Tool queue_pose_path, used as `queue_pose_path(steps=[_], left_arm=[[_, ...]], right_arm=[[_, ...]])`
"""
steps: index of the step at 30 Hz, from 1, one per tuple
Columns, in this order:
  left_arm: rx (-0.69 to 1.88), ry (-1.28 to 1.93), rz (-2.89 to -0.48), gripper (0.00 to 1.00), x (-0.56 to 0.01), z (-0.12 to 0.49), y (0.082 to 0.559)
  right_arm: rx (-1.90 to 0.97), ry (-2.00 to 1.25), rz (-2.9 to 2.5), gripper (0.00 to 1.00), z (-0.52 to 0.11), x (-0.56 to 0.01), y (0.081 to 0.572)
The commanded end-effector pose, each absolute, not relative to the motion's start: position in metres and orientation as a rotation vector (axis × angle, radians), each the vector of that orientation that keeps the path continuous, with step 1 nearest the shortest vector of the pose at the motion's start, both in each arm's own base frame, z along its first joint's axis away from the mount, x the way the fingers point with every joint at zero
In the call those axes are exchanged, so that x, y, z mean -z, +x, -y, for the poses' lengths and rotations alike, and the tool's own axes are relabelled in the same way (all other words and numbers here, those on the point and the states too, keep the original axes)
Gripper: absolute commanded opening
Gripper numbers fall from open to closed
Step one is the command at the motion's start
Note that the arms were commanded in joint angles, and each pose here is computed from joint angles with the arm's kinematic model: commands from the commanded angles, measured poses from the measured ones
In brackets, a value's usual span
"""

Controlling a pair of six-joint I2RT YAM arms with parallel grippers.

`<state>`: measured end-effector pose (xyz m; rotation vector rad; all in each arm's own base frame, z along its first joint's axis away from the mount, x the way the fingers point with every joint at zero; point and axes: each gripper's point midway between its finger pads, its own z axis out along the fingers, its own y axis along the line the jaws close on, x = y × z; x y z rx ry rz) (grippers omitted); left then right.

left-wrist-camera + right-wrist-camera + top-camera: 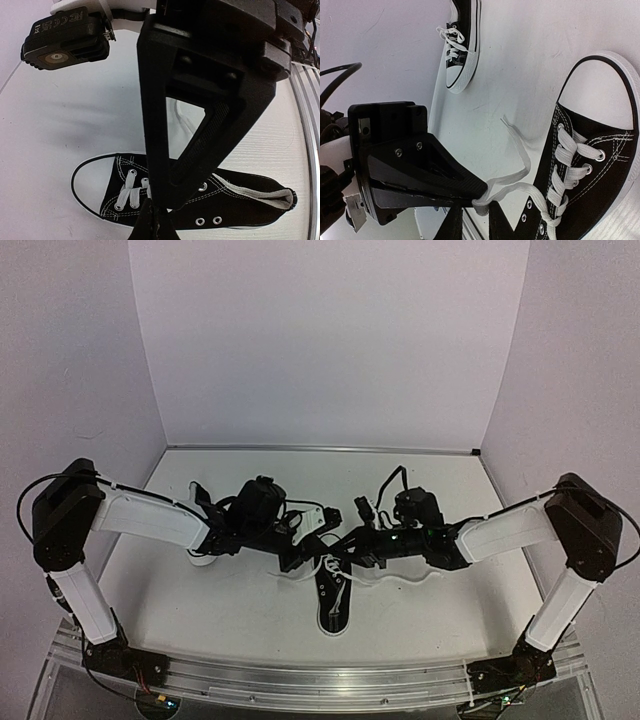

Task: Tie the shoes

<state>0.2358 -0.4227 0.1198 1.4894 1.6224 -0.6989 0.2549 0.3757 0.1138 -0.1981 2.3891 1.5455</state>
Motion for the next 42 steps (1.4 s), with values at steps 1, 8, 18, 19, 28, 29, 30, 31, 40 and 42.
queue_pose_path(steps=[1,8,18,19,28,29,30,31,40,42], left_arm=[[0.741,1.470,-1.570,0.00,-0.132,0.430,0.233],[0.735,1.470,-1.575,0.00,-0.132,0.429,0.233],[0.675,1.481,-1.608,0.04,-0.125,0.416,0.233],[0.673,1.479,-1.610,0.03,-0.125,0.416,0.233],[0.679,1.514,-1.635,0.36,-0.113,0.417,0.231],[0.683,1.514,-1.629,0.36,-0.113,0.418,0.232],[0.684,1.513,-1.623,0.35,-0.114,0.420,0.232],[0.683,1.516,-1.621,0.35,-0.113,0.421,0.233],[0.750,1.499,-1.601,0.27,-0.114,0.439,0.236],[0.763,1.494,-1.594,0.24,-0.114,0.442,0.235]], right_arm=[[-1.553,-0.201,-2.389,0.13,-0.378,-0.108,0.253],[-1.543,-0.184,-2.392,0.00,-0.376,-0.107,0.254],[-1.490,-0.187,-2.381,0.00,-0.366,-0.114,0.252],[-1.486,-0.186,-2.379,0.00,-0.365,-0.115,0.252],[-1.460,-0.193,-2.368,0.00,-0.359,-0.125,0.249],[-1.459,-0.194,-2.365,0.00,-0.358,-0.126,0.249],[-1.458,-0.197,-2.361,0.00,-0.358,-0.128,0.249],[-1.457,-0.199,-2.359,0.00,-0.358,-0.130,0.249],[-1.435,-0.186,-2.358,0.00,-0.354,-0.133,0.250],[-1.431,-0.183,-2.361,0.00,-0.353,-0.133,0.249]])
